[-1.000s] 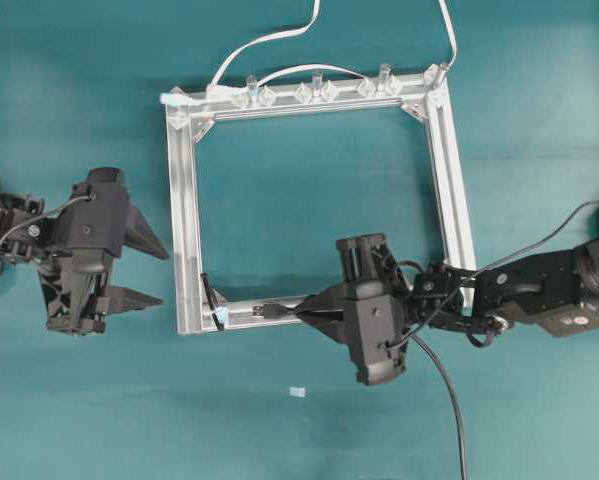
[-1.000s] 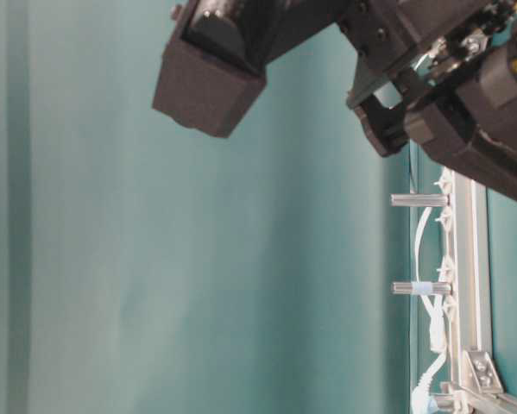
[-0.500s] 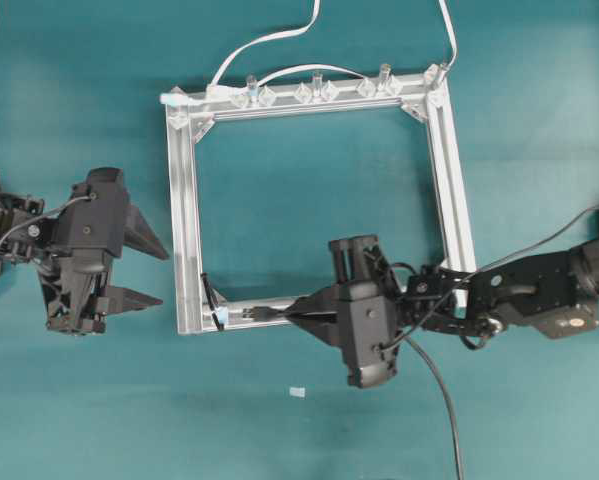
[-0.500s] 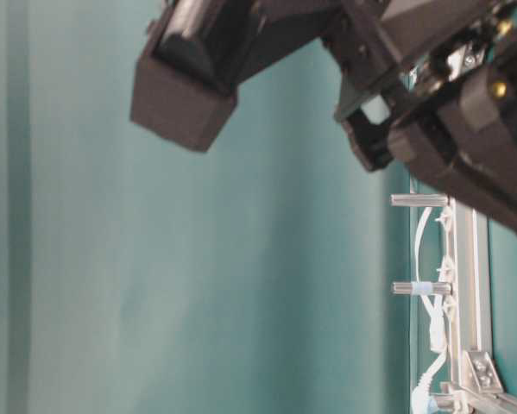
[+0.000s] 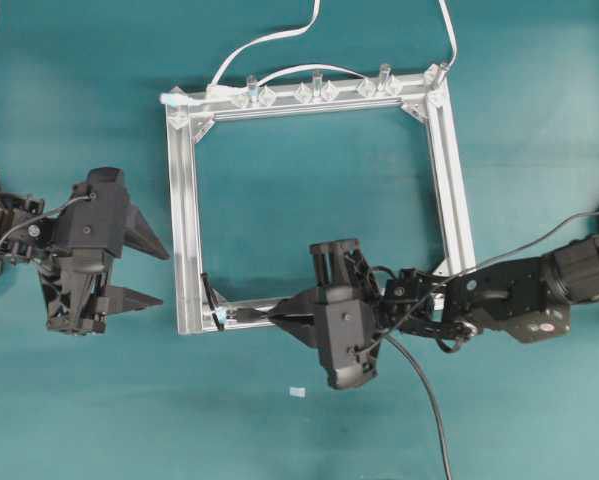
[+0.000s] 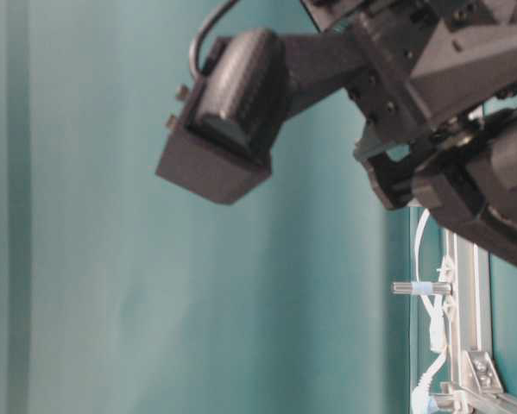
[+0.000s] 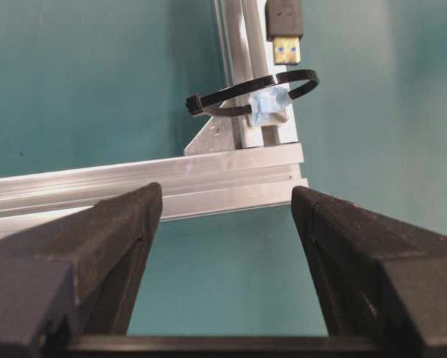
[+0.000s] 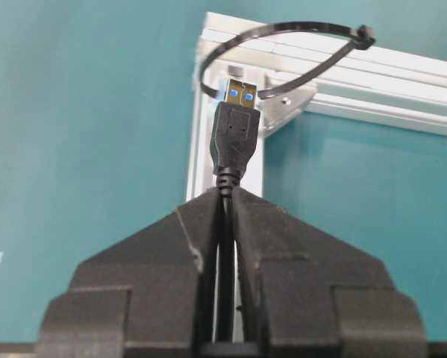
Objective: Insert the wire through the string loop located on the left side.
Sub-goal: 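Push the USB plug through the zip-tie loop with the right gripper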
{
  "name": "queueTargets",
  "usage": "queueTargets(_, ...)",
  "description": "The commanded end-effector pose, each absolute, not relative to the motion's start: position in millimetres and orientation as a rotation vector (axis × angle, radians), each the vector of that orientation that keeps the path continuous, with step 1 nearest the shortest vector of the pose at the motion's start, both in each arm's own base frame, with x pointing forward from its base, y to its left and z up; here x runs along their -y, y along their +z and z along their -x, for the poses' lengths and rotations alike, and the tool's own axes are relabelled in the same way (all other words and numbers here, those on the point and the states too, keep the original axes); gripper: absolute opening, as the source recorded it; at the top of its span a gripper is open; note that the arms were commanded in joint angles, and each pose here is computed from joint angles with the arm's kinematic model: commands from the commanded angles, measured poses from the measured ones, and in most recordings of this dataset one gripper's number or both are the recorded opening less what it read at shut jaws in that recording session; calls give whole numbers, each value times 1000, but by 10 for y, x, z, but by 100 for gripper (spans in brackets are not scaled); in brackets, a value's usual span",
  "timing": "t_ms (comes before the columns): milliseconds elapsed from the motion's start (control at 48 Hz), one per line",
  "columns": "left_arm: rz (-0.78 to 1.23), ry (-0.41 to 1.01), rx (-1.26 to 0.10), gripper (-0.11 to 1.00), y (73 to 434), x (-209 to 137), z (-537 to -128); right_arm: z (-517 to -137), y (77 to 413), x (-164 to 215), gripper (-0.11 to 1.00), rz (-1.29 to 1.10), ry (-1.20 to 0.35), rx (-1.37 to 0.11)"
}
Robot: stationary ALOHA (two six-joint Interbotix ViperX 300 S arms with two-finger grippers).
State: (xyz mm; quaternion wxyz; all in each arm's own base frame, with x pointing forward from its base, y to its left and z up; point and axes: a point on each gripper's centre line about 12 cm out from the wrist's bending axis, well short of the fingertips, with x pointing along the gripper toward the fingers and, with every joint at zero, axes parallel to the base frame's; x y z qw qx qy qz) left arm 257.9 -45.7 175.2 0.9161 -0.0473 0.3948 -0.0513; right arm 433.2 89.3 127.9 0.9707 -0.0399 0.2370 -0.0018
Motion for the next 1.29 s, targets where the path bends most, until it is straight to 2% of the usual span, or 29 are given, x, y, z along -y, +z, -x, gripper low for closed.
queueTargets(0,104,-110,-783,74,1837,478,-2633,-4420,1436,-850,4,69,-17,-434)
queueTargets(1271,102,-116,-781,74,1842,495,-2633,-4681,1421,-859,4,63,-29,-407)
